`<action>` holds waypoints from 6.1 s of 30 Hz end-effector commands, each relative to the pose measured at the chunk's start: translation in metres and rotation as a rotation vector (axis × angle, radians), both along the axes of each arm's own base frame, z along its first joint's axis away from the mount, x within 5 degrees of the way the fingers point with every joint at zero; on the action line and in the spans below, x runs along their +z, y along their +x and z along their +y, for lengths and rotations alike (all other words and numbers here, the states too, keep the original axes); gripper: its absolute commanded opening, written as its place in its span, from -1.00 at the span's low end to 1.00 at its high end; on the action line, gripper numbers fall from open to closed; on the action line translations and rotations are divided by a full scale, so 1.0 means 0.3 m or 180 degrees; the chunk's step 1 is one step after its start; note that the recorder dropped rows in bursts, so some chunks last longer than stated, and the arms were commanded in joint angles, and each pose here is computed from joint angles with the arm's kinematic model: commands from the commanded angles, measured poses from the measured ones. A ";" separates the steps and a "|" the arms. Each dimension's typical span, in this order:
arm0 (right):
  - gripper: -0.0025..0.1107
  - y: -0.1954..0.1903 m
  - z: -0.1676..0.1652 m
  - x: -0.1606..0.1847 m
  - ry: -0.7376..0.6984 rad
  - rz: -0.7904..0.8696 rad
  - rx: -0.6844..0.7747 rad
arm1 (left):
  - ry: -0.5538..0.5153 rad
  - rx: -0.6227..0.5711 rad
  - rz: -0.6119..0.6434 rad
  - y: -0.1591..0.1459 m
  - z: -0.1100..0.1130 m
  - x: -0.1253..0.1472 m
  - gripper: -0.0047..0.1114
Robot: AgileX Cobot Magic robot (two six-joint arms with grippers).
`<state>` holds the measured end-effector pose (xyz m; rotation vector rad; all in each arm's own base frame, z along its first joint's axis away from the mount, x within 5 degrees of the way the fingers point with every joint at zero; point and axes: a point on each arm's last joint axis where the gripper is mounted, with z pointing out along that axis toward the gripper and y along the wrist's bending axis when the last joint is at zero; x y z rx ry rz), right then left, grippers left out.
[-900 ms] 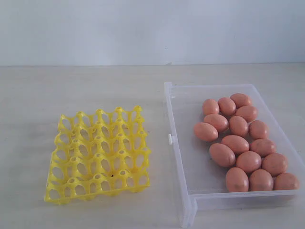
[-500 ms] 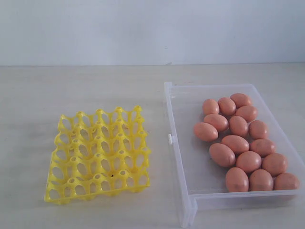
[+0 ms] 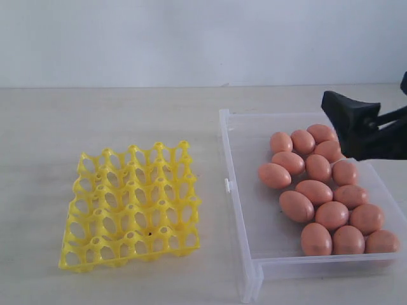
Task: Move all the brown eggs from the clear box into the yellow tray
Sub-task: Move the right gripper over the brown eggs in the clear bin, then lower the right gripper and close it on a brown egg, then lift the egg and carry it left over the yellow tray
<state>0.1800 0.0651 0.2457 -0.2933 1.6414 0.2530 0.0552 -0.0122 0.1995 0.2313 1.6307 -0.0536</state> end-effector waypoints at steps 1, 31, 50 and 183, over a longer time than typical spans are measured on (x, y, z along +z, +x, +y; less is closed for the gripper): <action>0.75 0.128 0.024 -0.041 0.0065 0.0469 -0.0253 | -0.0046 -0.0020 0.0006 -0.001 -0.001 -0.004 0.42; 0.12 0.228 0.159 -0.048 -0.0510 0.1327 0.0232 | -0.0046 -0.0020 0.0006 -0.001 -0.001 -0.004 0.42; 0.11 0.378 0.250 -0.097 -0.1774 0.2911 0.0875 | -0.0046 -0.0020 0.0006 -0.001 -0.001 -0.004 0.42; -0.96 0.335 0.784 -0.326 0.0917 -0.0229 0.2173 | -0.0046 -0.0020 0.0006 -0.001 -0.001 -0.004 0.42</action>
